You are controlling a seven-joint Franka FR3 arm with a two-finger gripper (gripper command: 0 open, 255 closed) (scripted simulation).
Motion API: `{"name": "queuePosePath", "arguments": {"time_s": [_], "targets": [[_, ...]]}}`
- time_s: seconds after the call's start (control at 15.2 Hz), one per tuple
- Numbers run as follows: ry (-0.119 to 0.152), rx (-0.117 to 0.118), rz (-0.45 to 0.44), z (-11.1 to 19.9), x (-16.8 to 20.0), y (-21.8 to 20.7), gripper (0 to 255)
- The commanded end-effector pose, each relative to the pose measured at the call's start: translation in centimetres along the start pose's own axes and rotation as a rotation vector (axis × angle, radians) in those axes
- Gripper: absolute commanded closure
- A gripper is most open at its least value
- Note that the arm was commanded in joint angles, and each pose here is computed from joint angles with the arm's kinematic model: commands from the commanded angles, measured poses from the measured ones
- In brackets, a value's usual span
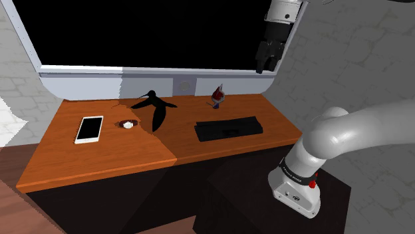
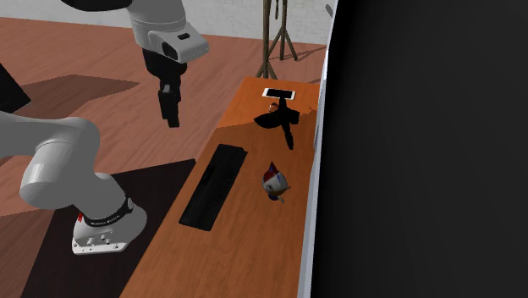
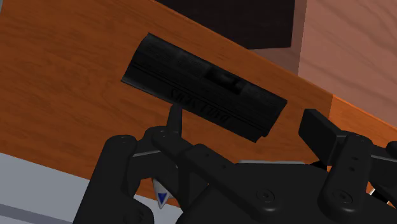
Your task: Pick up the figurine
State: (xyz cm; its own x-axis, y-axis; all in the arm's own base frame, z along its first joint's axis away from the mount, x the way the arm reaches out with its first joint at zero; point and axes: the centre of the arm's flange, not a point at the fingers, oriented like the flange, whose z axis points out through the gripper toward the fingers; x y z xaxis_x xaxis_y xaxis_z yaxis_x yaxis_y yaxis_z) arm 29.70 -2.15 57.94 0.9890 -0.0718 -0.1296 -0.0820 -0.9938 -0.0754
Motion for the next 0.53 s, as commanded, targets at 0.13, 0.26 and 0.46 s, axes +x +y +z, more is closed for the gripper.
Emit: {"name": "queuePosePath", "arguments": {"time_s": [0.13,0.26,0.46], "targets": [[0.024,0.001,0.064,1.4,1.9,-0.1,0],[0.048,0.001,0.128,2.7,3.8,-0.1,0],[0.084,0.002,0.224,4.7,6.7,0.2,0]]}}
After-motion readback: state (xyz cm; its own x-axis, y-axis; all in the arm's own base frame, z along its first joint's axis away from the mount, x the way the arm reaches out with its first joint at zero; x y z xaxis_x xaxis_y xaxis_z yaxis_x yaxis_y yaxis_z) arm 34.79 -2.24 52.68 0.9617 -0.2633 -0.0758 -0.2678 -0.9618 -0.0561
